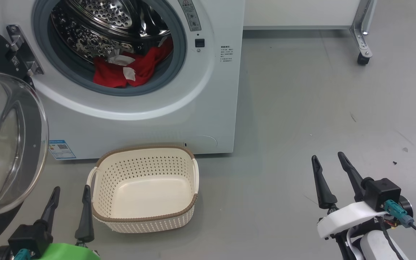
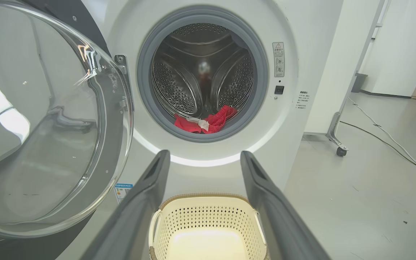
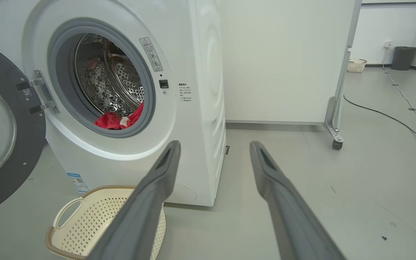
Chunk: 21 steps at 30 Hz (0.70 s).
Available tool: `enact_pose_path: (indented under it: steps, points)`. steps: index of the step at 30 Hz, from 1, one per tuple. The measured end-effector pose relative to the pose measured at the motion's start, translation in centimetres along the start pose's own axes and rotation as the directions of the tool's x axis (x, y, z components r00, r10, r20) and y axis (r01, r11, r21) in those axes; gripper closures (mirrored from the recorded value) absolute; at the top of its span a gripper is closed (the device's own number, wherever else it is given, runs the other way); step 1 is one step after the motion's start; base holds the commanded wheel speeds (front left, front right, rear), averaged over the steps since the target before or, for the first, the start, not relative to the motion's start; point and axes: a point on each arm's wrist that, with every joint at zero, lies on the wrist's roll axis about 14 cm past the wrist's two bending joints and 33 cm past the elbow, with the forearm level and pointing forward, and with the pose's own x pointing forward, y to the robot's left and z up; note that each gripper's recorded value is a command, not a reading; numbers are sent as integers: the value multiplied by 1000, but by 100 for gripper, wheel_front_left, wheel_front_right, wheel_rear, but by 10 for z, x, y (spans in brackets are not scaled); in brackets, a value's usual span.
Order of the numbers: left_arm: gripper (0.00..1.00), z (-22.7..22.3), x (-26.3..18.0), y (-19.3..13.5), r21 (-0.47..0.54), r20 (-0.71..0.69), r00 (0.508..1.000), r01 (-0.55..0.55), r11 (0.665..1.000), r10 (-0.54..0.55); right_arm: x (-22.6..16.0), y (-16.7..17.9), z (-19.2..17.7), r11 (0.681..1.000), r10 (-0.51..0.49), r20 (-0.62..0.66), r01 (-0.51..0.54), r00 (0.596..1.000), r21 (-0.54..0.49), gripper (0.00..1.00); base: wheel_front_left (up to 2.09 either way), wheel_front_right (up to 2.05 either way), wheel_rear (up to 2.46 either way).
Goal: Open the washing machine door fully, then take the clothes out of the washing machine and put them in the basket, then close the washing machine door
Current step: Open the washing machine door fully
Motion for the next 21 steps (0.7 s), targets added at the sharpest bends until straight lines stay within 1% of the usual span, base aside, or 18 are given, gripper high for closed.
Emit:
enact_pose_path:
  steps: [21]
  points:
    - [0, -2, 1, -1, 0, -4, 1000, 3, 1000, -3, 1, -2, -5, 1000, -14, -13, 14, 1000, 7, 0, 0, 0, 0]
